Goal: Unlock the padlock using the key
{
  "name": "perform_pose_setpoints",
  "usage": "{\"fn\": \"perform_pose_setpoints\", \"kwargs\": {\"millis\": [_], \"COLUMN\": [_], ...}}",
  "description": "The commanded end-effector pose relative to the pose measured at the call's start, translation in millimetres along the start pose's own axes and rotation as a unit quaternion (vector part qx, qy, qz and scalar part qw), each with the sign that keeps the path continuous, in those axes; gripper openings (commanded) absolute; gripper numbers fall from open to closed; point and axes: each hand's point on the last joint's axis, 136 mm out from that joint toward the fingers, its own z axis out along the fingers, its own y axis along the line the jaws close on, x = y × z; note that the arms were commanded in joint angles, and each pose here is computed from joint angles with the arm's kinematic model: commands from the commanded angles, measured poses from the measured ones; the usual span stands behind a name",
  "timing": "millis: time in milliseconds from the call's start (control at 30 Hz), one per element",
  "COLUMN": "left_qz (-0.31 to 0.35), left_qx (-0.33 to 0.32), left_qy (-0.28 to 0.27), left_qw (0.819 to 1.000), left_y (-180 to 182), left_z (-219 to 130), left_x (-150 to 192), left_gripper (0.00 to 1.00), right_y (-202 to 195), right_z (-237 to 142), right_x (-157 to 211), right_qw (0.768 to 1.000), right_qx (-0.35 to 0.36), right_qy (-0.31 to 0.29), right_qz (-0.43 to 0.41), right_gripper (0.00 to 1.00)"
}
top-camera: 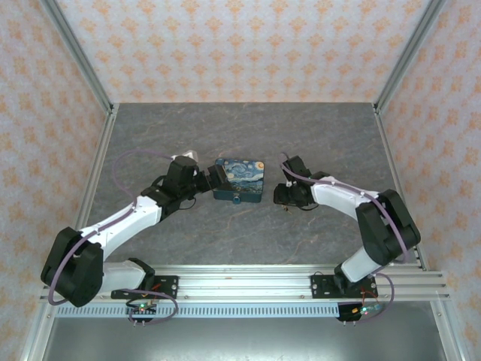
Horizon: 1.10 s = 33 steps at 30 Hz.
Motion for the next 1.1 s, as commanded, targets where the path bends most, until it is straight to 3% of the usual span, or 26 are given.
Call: {"fn": "perform_pose_setpoints", "kwargs": {"millis": [0,467,767,1067], "left_qz": [-0.002,-0.001,-0.002,-0.003], "left_qx": [0.013,0.017,0.02,0.023], "left_qy": [0.008,0.015,0.014,0.013], "left_qw": [1.0,1.0,1.0,1.0], "left_y": [-13,-18,-20,-22], "left_z": [0,8,9,7], "left_x": [-4,-3,-3,-4], "left_gripper": [1.0,1.0,1.0,1.0], "right_y": [1,-8,-10,-14], "right_z": [5,12,13,17], "right_x": [9,28,42,48], "right_qw": [0.999,0.998,0.991,0.992], "right_qx": [0.012,0.032,0.086,0.088], "right_qy": [0.022,0.046,0.06,0.058], "right_qz": [-0.027,-0.04,-0.083,-0.073], "right_gripper": [0.45,0.4,0.4,0.32]}}
